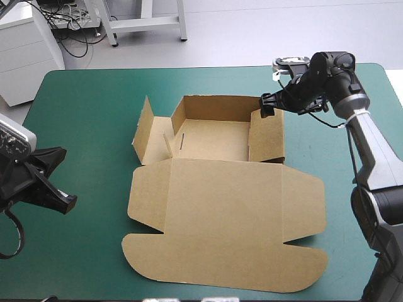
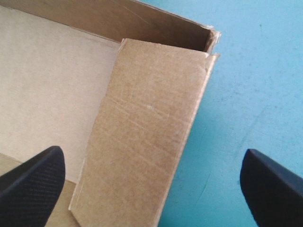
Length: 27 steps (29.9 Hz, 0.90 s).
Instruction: Fold the box
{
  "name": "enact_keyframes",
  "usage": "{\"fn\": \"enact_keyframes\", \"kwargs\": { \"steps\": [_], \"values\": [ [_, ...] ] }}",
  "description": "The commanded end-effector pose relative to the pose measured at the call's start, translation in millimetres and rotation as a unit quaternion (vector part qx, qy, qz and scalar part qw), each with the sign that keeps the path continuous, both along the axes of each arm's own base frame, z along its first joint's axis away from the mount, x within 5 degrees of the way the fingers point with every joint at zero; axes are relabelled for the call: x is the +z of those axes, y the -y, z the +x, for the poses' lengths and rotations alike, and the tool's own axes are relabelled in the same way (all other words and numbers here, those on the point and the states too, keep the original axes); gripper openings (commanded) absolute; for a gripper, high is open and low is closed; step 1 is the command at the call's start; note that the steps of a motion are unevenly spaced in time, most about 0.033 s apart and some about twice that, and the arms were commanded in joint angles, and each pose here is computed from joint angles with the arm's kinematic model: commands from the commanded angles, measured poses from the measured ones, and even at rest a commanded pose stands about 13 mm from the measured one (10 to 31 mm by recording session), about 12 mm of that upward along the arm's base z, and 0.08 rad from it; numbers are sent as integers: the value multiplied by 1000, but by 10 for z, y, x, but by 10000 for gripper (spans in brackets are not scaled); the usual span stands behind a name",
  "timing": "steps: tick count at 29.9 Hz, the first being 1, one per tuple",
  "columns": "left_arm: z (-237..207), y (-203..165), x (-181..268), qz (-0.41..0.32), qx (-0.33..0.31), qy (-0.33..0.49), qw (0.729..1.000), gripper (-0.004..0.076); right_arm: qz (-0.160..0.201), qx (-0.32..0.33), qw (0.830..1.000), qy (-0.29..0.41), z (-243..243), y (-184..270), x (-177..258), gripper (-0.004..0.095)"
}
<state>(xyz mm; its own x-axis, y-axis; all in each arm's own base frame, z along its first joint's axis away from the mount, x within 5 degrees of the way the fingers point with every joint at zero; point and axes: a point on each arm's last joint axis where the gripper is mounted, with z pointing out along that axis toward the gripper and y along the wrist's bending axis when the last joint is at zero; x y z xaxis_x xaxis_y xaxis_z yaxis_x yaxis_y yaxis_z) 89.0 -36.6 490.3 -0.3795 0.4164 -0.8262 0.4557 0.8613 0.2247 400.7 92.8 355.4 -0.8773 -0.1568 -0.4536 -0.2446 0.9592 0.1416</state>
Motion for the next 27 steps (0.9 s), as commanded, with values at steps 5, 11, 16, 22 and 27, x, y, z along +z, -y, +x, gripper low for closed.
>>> {"fn": "enact_keyframes", "kwargs": {
  "steps": [5,11,16,22,27],
  "values": [
    [-26,-37,21,4,12,-8,1000,-20,64,-32,996,53,-331,26,579,924],
    [-23,-44,22,7,15,-6,1000,-20,65,-29,994,81,-488,63,776,924],
    [-23,-44,22,7,15,-6,1000,-21,44,-34,995,88,-519,108,789,924],
    [-23,-44,22,7,15,-6,1000,-32,24,-39,999,23,-397,95,373,924],
    [-23,-44,22,7,15,-6,1000,-32,27,-39,998,-29,-243,41,31,922]
  ]
}}
